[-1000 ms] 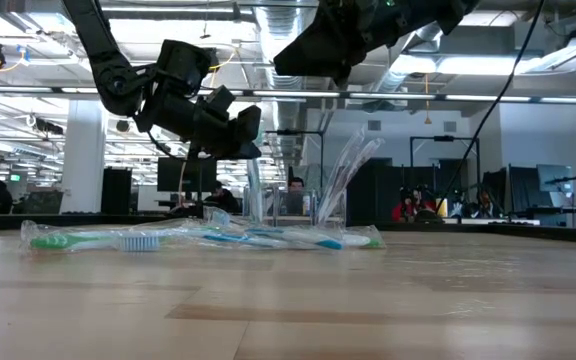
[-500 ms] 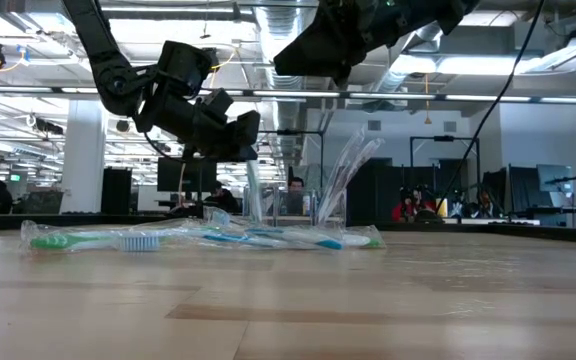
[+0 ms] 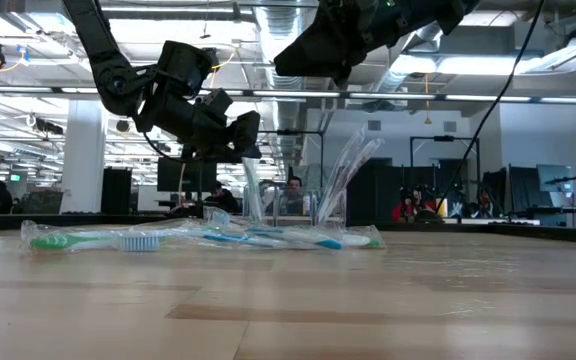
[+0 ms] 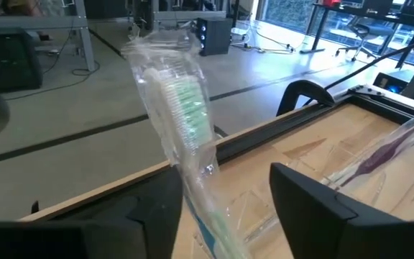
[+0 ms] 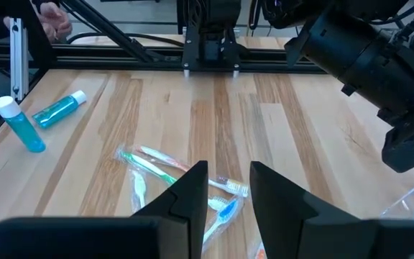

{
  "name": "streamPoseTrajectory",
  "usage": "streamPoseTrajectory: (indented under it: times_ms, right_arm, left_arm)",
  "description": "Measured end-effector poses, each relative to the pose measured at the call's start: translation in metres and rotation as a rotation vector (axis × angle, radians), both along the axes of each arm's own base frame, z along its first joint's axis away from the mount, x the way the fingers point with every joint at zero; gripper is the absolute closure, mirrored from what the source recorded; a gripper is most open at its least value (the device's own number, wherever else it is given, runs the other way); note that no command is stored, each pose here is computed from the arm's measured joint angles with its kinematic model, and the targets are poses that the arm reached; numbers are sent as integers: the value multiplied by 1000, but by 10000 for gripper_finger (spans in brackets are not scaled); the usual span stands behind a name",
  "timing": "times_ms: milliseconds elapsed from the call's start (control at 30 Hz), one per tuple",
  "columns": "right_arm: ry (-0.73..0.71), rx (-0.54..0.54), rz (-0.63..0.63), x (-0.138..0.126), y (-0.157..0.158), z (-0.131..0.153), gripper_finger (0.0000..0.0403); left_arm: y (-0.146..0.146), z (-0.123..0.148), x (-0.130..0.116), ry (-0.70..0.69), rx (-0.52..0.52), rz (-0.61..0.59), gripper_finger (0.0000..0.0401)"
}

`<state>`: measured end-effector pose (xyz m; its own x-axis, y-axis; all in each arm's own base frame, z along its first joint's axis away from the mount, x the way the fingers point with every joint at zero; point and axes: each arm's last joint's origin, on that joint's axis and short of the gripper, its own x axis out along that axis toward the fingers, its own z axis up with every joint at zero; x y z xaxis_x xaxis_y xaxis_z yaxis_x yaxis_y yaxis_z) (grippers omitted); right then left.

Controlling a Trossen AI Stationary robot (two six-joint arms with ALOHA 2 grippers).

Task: Pick & Place toothbrushing station
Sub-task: Put the green toothbrush into the transparent organizer, then put the orange toothbrush into the transparent organizer

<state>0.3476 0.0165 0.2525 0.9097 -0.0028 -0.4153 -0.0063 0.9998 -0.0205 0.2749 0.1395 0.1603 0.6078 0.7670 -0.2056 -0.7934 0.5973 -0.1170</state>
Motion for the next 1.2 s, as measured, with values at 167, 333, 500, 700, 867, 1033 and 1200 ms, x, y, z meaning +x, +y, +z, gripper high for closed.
streamPoseTrajectory:
  times_ms: [167,333,500,700,867,1033,1200]
  right_arm:
    - [0,0,0,0,0,0,307]
    - [0,0,0,0,0,0,307]
    - [7,0,0,0,0,-1,307]
    - [16,0,0,-1,0,-1,307]
    - [24,9,-4,-1,0,-2,307]
    - [24,22,-11,-1,0,-2,307]
    - [23,23,-10,-1,0,-2,307]
  left_arm:
    - [1,0,-1,4,10,46,161]
    - [1,0,-1,7,15,62,137]
    - [1,0,-2,14,17,62,129]
    - [-1,-1,-4,69,-4,61,137]
    - [-11,7,-9,140,-30,39,141]
    - [-24,17,-19,221,-68,8,142]
    - [-43,28,-25,257,-109,-66,142]
